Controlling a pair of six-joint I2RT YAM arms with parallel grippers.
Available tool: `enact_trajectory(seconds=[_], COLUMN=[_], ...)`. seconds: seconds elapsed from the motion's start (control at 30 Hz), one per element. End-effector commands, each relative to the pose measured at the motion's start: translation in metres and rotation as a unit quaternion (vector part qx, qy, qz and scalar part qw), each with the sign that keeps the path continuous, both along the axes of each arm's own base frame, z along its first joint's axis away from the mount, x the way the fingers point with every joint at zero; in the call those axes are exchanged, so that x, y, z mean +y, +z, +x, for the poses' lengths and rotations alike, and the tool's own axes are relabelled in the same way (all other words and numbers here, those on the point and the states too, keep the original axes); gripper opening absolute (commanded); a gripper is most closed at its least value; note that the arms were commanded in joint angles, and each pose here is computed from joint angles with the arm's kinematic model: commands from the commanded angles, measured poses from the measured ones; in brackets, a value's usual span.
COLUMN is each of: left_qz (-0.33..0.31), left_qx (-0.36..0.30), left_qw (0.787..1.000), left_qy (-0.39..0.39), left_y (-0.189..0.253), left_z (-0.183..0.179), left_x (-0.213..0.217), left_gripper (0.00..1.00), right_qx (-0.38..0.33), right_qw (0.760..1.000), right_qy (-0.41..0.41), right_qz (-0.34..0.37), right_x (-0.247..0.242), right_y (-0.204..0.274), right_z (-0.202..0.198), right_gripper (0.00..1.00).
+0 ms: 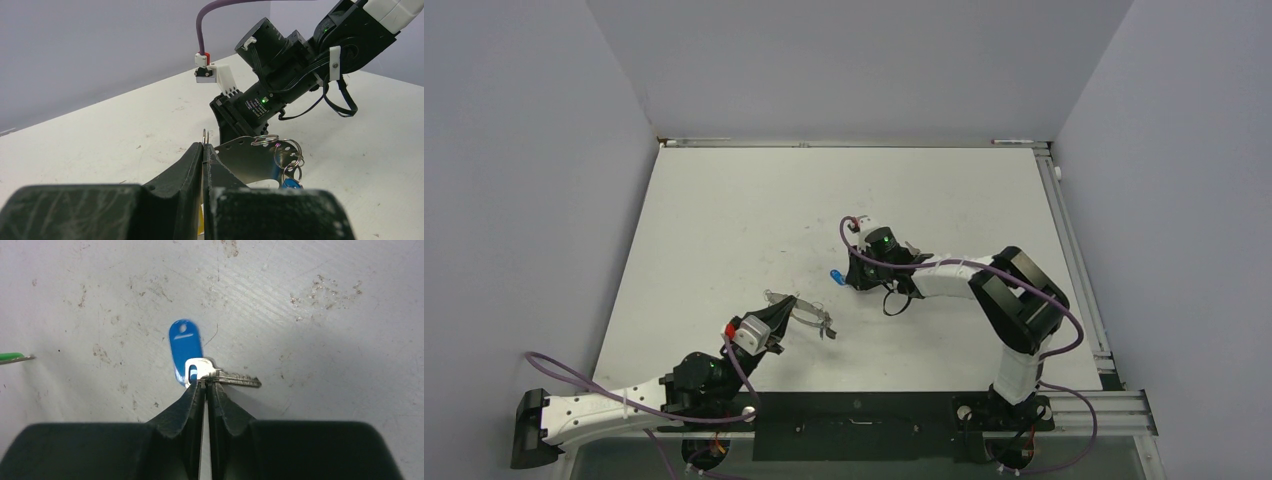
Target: Put the keys on the keyring
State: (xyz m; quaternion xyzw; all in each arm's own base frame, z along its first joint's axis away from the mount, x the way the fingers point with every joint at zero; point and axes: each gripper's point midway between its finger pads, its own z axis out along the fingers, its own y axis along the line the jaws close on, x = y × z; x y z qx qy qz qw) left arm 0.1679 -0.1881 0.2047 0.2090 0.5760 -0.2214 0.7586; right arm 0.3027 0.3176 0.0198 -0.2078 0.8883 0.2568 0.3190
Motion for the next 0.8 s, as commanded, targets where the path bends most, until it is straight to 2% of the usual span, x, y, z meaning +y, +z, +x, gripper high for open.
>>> enact_trajectory(seconds=[0.0,0.4,0.77], left_qz=[-0.006,-0.005,-0.018], left_qx=[0.002,0.002,-0.007], left_qw=[1.000,1.000,1.000], left_qy=[0.000,-0.002,-0.014], left_y=[-0.013,-0.013,-0.001], left_z=[0.000,0.000,-0.004], left_x=[0.001,0.000,-0.001], left_gripper=[0.00,0.00,0.00], right_qx=[-0.004,-0.056,-0.133], right_qw=[1.000,0.998,0.989], right_qy=[0.004,0.037,0.058], right_qz=[-0.008,-0.021,-0.038], right_x=[-0.008,-0.012,-0.020], right_y=[0.009,0.069,0.130], right_z=[-0.005,-0.019,-0.039], right_gripper=[0.05,0.05,0.05])
